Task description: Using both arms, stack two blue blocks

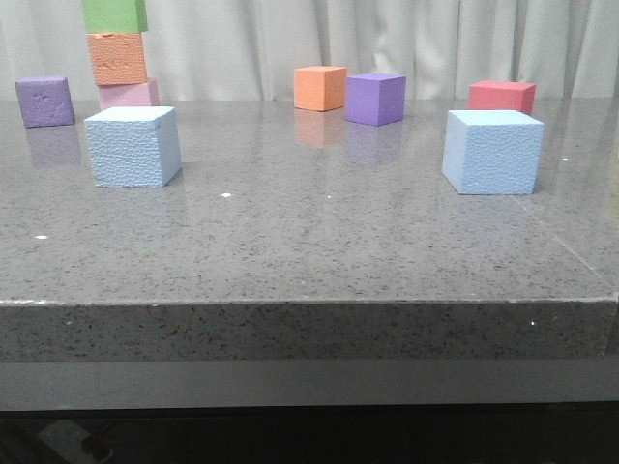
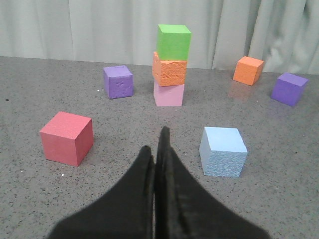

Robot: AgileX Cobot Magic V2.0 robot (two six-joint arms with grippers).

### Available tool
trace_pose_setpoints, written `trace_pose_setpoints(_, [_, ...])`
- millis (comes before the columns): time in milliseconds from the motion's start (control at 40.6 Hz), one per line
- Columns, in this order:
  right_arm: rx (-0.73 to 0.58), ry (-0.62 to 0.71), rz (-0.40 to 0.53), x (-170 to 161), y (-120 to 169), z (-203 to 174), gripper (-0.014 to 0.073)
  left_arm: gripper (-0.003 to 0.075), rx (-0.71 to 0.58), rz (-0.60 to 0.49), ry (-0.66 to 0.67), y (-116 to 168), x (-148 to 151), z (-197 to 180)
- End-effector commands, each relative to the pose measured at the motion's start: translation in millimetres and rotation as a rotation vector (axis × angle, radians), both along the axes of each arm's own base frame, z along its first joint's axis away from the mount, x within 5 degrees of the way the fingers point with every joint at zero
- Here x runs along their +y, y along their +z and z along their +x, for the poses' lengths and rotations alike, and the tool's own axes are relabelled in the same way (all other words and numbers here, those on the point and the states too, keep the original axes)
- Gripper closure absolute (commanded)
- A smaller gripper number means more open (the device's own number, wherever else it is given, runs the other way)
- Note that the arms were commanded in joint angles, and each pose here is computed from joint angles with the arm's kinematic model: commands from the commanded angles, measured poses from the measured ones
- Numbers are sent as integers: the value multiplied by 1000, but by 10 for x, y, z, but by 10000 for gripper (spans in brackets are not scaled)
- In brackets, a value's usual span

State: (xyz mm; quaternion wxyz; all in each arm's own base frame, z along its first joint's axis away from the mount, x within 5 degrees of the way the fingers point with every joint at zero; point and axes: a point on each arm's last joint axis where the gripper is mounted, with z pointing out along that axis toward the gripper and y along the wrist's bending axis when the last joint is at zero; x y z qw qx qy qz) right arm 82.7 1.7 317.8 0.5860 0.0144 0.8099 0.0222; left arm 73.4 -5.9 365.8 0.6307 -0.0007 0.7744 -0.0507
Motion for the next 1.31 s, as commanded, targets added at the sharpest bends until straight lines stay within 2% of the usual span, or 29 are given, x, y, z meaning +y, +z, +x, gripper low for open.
trace_pose_setpoints(0, [-105, -7, -22, -11, 179, 30, 714, 741, -95, -13, -10, 149, -10, 23])
trace_pose_setpoints(148, [-121, -7, -21, -11, 193, 33, 701, 739, -102, -14, -10, 155, -10, 23])
trace_pose_setpoints(197, [-125, -9, -31, -14, 196, 34, 638, 720, -102, -14, -10, 155, -10, 23])
trace_pose_setpoints(271, [-132, -12, -51, -22, 203, 35, 419, 602, -103, 0, -5, 155, -4, 24])
trace_pose_setpoints(345, [-132, -14, -62, -26, 203, 35, 163, 414, -108, 24, 3, 158, 6, 25])
trace_pose_setpoints(394, [-132, -14, -60, -25, 203, 35, 67, 304, -122, 25, 4, 171, 7, 26])
trace_pose_setpoints(443, [-132, -13, -59, -25, 203, 35, 13, 224, -129, 23, 3, 177, 6, 27])
trace_pose_setpoints(493, [-132, -13, -59, -25, 203, 35, -7, 201, -130, 10, -1, 179, 1, 26])
trace_pose_setpoints(591, [-132, -13, -59, -25, 203, 35, -8, 212, -130, 7, -2, 179, -1, 26])
trace_pose_setpoints(985, [-139, -13, -57, -24, 209, 36, -8, 300, -130, 7, -2, 179, -1, 26])
trace_pose_setpoints(1281, [-146, -5, -7, -5, 255, 62, -8, 357, -130, 7, -2, 179, -1, 26])
